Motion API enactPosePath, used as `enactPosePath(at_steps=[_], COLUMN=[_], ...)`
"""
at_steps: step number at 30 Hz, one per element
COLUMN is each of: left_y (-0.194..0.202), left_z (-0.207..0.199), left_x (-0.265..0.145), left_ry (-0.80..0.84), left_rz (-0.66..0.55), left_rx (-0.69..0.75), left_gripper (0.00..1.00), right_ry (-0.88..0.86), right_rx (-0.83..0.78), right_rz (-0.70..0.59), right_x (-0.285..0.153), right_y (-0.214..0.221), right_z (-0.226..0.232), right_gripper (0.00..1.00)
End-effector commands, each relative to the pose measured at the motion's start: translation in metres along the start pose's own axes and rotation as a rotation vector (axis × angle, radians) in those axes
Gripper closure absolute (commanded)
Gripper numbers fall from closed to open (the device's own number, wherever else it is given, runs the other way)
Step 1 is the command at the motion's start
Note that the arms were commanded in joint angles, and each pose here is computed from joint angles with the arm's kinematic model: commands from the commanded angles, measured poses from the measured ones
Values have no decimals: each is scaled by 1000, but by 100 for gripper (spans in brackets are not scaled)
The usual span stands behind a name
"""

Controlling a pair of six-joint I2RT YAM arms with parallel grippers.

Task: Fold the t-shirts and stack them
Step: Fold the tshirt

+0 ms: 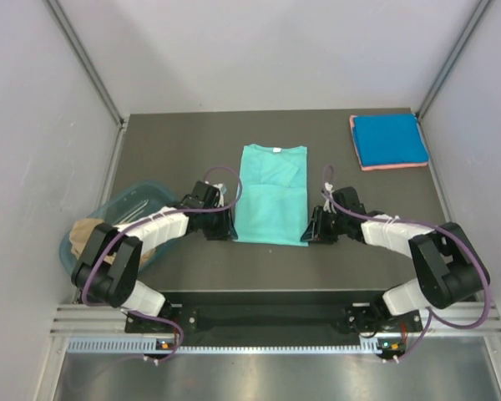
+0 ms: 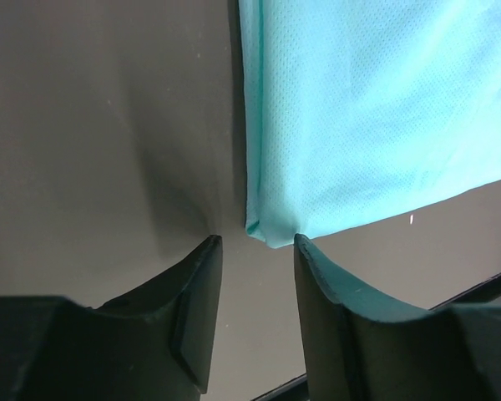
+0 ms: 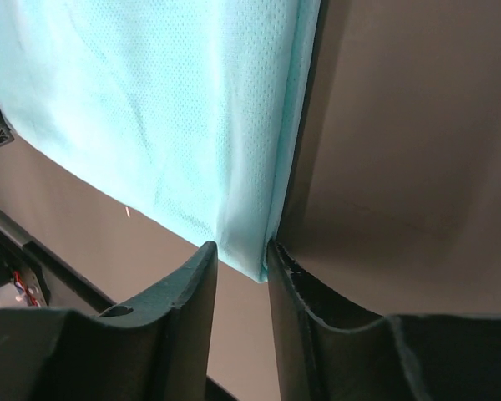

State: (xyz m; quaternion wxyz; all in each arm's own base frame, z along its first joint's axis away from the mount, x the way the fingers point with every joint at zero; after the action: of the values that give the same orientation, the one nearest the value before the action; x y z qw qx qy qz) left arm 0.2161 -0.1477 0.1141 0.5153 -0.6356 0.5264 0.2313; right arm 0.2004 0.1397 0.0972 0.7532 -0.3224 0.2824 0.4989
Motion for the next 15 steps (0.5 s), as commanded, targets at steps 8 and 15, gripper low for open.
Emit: enactPosePath(at_steps=[8, 15], left_y=[-1, 12], left_z=[-1, -7], left_x=[5, -10], left_ry=[42, 7], left_rz=[10, 61], left_rx=[8, -72], left_gripper=[91, 100], right_ry=[80, 133], right_rx=[-12, -8], right_rz=[35, 40], right_x=[9, 3], right_y=[14, 22], right_z=[-16, -25], right_gripper=[93, 100])
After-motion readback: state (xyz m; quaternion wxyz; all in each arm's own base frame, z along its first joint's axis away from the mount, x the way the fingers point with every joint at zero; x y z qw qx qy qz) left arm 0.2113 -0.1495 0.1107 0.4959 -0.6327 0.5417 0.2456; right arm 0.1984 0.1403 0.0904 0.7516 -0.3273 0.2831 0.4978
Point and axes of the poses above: each gripper's point midway between its finger pads, its own x axis out along the fingers, its own z axis along the line the jaws close on, y = z × x, the point moved 10 cm from there along -x, back along the fingers, and after that the axes turned 11 degrees about x, right-handed, at the moved point
